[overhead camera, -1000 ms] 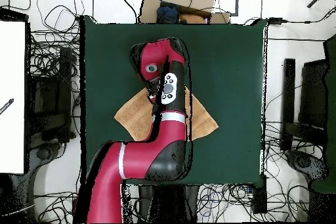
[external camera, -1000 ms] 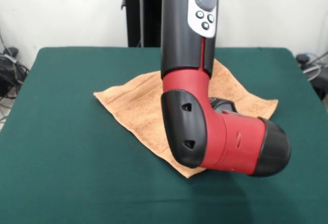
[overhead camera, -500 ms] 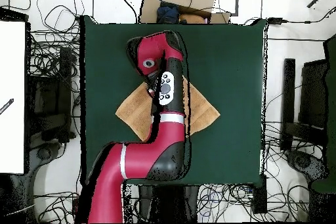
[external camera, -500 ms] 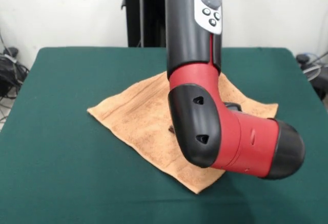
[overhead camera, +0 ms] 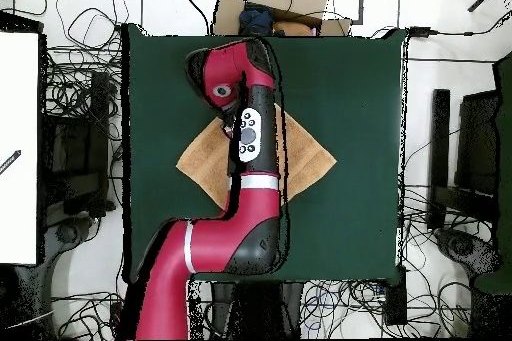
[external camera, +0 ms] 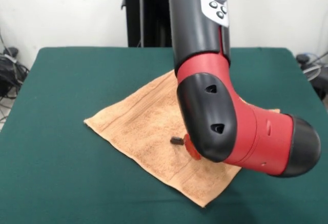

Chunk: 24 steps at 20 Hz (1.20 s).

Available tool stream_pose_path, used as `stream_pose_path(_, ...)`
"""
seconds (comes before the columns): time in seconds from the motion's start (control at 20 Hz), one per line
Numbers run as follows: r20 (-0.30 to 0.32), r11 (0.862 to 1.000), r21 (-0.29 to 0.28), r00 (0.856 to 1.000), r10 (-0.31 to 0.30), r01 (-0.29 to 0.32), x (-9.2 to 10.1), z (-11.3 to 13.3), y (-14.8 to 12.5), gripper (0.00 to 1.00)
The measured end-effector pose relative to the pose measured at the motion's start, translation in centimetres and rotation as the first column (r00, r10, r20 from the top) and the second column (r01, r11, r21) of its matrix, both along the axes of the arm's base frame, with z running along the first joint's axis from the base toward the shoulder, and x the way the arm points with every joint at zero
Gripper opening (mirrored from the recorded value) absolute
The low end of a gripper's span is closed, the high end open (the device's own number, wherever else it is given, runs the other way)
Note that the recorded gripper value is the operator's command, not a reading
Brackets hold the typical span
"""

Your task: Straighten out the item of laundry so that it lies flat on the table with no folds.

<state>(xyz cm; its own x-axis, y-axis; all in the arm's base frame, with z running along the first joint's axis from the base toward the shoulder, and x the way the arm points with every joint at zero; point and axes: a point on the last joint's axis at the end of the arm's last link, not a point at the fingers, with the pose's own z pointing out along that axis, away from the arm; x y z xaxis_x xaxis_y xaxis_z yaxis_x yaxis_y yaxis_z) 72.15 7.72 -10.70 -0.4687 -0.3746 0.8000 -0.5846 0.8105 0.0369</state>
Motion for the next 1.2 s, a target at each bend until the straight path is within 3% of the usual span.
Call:
stream_pose_path(0.75, 0.011, 0.999, -0.009, 0.999, 0.038, -0.038, 0.38, 0.12, 0.69, 1.00)
stream_pose_path(1.2, -0.021, 0.997, 0.079, 1.000, 0.023, -0.021, 1.00, 0.37, 0.46, 1.00)
